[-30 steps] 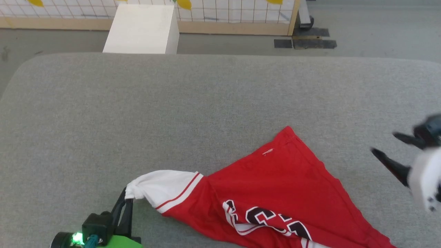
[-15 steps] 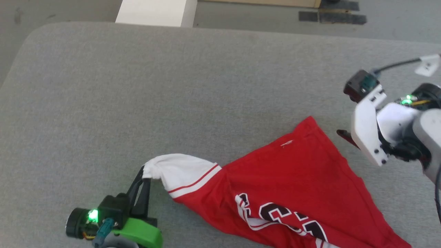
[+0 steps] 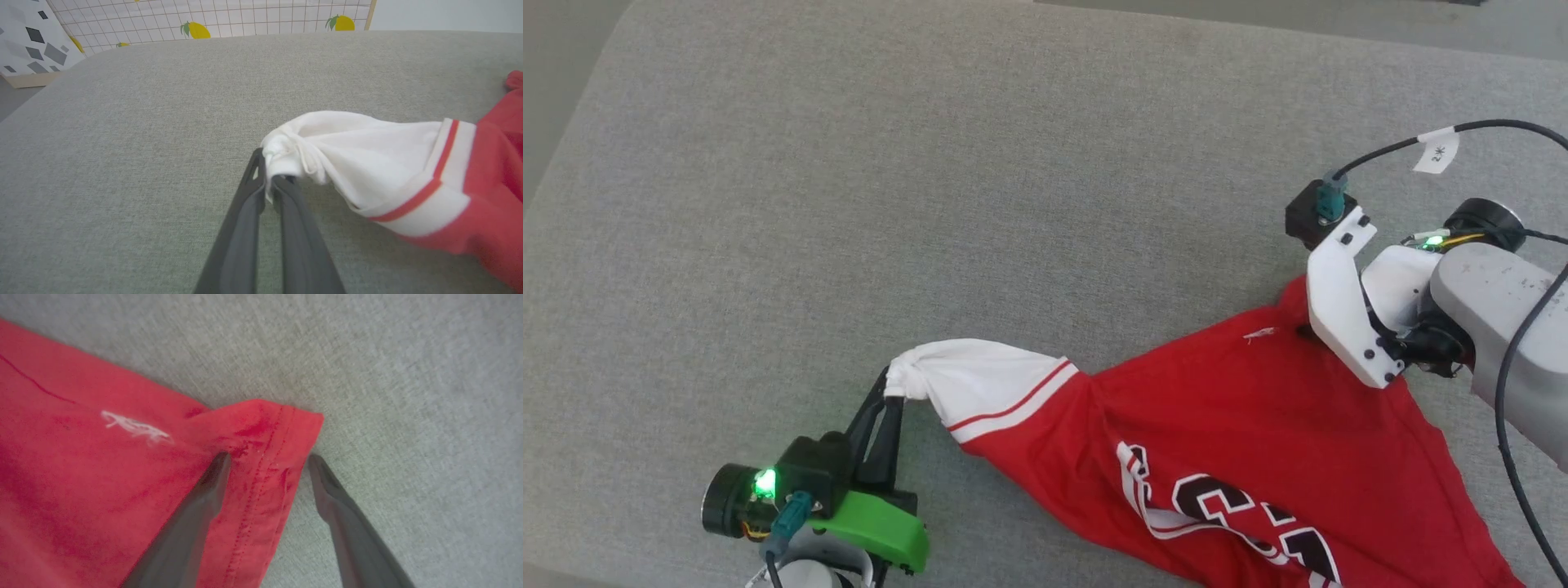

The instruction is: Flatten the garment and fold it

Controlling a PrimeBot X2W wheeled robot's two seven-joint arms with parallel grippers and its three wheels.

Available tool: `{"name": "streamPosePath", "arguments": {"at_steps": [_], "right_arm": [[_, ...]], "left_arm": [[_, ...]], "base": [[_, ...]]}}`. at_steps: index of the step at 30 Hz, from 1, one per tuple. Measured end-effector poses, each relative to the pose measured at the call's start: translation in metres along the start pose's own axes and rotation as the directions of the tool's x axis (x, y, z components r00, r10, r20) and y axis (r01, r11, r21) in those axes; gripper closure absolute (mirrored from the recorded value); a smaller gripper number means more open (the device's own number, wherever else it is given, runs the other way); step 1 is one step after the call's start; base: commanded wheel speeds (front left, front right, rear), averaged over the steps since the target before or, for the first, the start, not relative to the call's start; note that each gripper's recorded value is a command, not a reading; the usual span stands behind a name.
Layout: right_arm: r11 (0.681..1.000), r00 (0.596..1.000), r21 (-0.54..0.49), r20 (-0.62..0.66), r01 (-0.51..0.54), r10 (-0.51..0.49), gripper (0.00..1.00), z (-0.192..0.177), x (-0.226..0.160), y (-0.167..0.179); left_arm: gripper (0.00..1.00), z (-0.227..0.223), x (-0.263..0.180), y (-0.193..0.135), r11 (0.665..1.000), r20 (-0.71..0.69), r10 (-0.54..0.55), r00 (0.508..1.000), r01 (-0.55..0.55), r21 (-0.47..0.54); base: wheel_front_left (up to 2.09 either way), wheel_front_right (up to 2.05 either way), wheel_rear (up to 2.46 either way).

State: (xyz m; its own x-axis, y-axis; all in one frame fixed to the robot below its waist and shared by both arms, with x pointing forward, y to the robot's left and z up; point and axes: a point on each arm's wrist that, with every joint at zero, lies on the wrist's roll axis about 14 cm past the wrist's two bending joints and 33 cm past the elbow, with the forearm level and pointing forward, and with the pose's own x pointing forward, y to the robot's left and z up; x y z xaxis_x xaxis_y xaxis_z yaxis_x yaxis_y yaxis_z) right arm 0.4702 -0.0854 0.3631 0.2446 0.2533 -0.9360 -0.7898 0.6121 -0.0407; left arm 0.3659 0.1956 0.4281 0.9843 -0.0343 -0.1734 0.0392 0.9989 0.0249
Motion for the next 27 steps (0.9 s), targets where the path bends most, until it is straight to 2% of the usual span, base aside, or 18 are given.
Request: {"name": "streamPosePath", "arguments": {"at_steps": [1, 8, 10, 13, 17, 20, 21, 24, 27], "right_arm": [[1.0, 1.0, 0.01, 0.019, -0.004, 0.003, 1.0, 0.002, 0.0, 0.0], [1.0, 0.981, 0.026, 0.194, -0.014, 0.009, 1.0, 0.017, -0.017, 0.008], [1.0, 0.963, 0.018, 0.27, -0.004, -0.001, 1.0, 0.024, -0.027, 0.01], [1.0, 0.912, 0.017, 0.409, 0.011, -0.017, 1.0, 0.042, -0.051, 0.012], [0.998, 0.817, 0.033, 0.573, 0.054, -0.063, 1.0, 0.06, -0.093, 0.007], [0.992, 0.726, 0.069, 0.676, 0.11, -0.127, 1.0, 0.069, -0.13, -0.006], [0.988, 0.684, 0.089, 0.714, 0.128, -0.153, 1.0, 0.072, -0.146, -0.011], [0.973, 0.587, 0.127, 0.779, 0.193, -0.218, 1.0, 0.076, -0.185, -0.024], [0.954, 0.505, 0.167, 0.818, 0.249, -0.275, 1.0, 0.077, -0.221, -0.036]], "left_arm": [[1.0, 0.0, 0.0, 0.001, 1.0, 0.0, 0.002, 1.0, -0.002, 0.0], [1.0, 0.005, -0.003, 0.002, 1.0, 0.015, 0.002, 1.0, -0.002, 0.002], [1.0, 0.007, -0.007, 0.001, 1.0, 0.023, -0.002, 1.0, 0.002, 0.004], [1.0, 0.013, -0.012, 0.0, 1.0, 0.042, -0.015, 0.999, 0.014, 0.021], [1.0, 0.038, -0.013, 0.004, 0.997, 0.117, -0.037, 0.992, 0.029, 0.066], [1.0, 0.068, -0.01, 0.007, 0.994, 0.203, -0.055, 0.978, 0.034, 0.106], [1.0, 0.083, -0.008, 0.008, 0.992, 0.243, -0.064, 0.968, 0.035, 0.123], [1.0, 0.132, 0.0, 0.007, 0.986, 0.371, -0.098, 0.923, 0.039, 0.165], [1.0, 0.185, 0.009, -0.003, 0.975, 0.487, -0.158, 0.859, 0.057, 0.217]], "base": [[0.0, 0.0, 0.0], [0.0, 0.0, 0.0], [0.0, 0.0, 0.0], [0.0, 0.0, 0.0], [0.0, 0.0, 0.0], [0.0, 0.0, 0.0], [0.0, 0.0, 0.0], [0.0, 0.0, 0.0], [0.0, 0.0, 0.0]]}}
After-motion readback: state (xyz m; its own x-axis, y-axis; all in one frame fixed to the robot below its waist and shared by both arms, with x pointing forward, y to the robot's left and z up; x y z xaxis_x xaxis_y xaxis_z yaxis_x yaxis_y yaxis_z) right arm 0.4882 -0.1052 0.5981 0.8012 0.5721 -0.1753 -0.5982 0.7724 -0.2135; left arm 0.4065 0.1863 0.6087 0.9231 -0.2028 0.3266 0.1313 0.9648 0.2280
